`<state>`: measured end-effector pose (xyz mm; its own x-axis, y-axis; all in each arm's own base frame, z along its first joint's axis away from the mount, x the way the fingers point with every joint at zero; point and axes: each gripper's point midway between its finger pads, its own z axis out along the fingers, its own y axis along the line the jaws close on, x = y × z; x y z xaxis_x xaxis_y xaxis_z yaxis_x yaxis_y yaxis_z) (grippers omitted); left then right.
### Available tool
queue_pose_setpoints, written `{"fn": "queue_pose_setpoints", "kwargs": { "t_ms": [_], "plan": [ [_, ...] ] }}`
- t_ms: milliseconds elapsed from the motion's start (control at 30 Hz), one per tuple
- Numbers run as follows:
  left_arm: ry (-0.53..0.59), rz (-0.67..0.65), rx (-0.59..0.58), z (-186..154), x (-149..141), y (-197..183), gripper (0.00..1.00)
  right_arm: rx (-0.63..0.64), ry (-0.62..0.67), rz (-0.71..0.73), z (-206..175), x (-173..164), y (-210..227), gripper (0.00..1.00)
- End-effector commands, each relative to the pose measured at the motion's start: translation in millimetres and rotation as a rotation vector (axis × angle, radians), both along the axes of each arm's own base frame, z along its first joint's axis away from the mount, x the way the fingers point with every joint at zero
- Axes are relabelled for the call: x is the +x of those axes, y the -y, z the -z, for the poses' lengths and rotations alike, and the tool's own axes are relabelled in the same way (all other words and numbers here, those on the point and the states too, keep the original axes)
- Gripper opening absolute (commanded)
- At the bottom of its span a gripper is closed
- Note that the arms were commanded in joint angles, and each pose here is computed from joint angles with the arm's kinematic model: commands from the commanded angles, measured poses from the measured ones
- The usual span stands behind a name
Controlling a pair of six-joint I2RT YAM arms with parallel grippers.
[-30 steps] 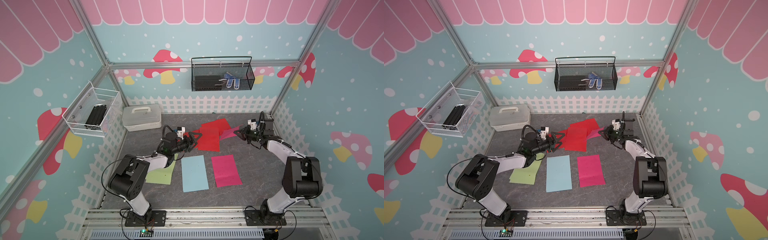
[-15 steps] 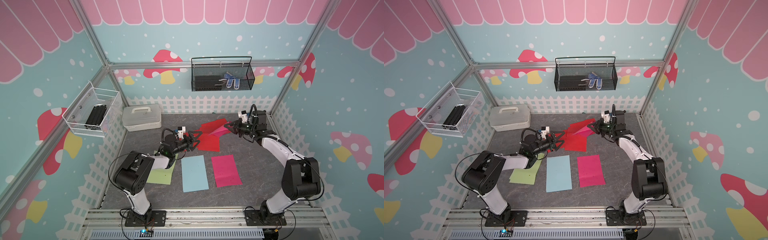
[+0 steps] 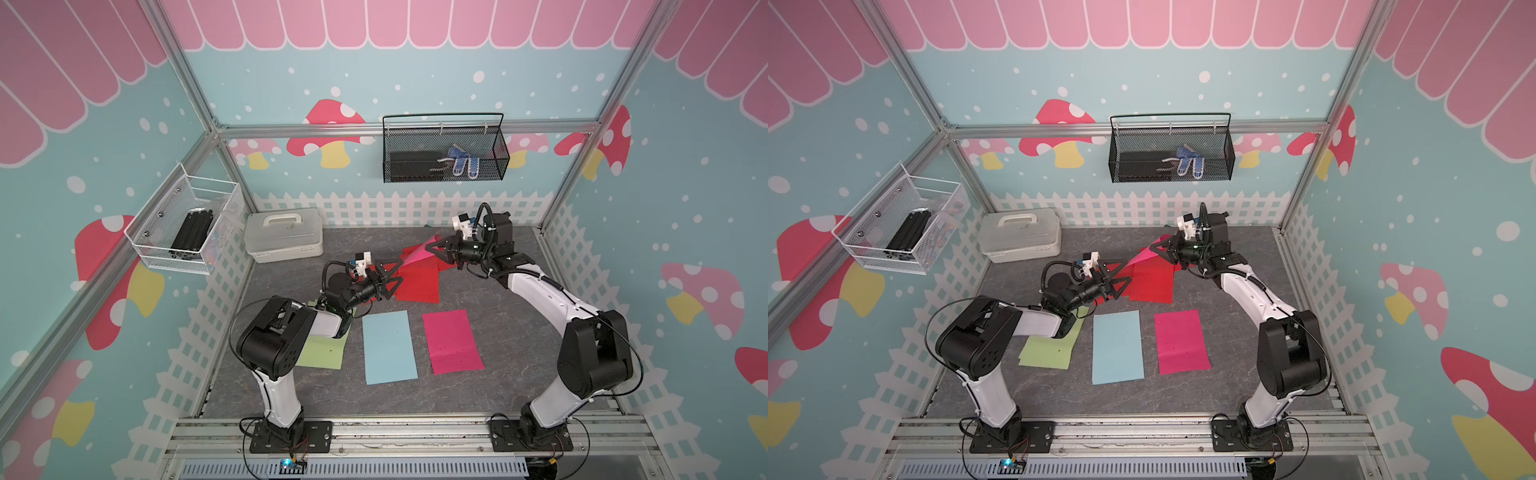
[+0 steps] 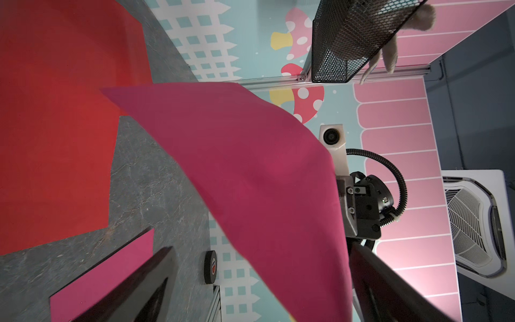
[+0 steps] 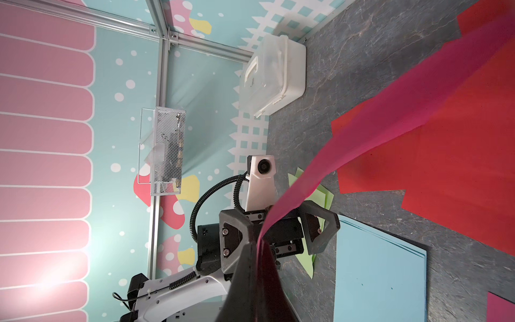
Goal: Sort the scattered colored papers by color
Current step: Pick up the colored paper from the center of the board.
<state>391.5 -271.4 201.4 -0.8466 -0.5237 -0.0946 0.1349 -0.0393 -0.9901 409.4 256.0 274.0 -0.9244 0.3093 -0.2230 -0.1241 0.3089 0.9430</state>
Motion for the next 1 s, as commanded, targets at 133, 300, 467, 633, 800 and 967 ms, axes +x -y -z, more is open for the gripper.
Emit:
{"fn": "queue_pose_setpoints", "kwargs": {
  "t_ms": [133, 300, 467, 633, 800, 967],
  "plan": [
    [0.033, -0.017, -0.065, -13.8, 5.4, -6.6, 0.99, 0.023, -0.026, -0.043, 4.8, -8.7, -13.4, 0.00],
    [0.028, -0.012, -0.057, -10.9, 7.3, -5.5, 0.99, 0.024, -0.031, -0.062, 5.8, -15.2, -15.3, 0.00],
    [0.023, -0.016, -0.059, -6.4, 11.2, -5.7, 0.99, 0.007, -0.050, -0.098, 12.9, -27.5, -17.0, 0.00],
    [0.020, -0.014, -0.064, -4.0, 14.7, -4.1, 0.99, 0.000, -0.084, -0.156, 22.5, -48.3, -20.6, 0.00],
    [0.024, -0.016, -0.067, -4.9, 17.6, -4.8, 0.99, -0.035, -0.093, -0.177, 33.2, -62.4, -16.4, 0.00],
    [0.027, -0.017, -0.069, -6.8, 17.6, -6.0, 0.99, -0.075, -0.109, -0.170, 44.7, -70.0, -11.2, 0.00]
  ]
}}
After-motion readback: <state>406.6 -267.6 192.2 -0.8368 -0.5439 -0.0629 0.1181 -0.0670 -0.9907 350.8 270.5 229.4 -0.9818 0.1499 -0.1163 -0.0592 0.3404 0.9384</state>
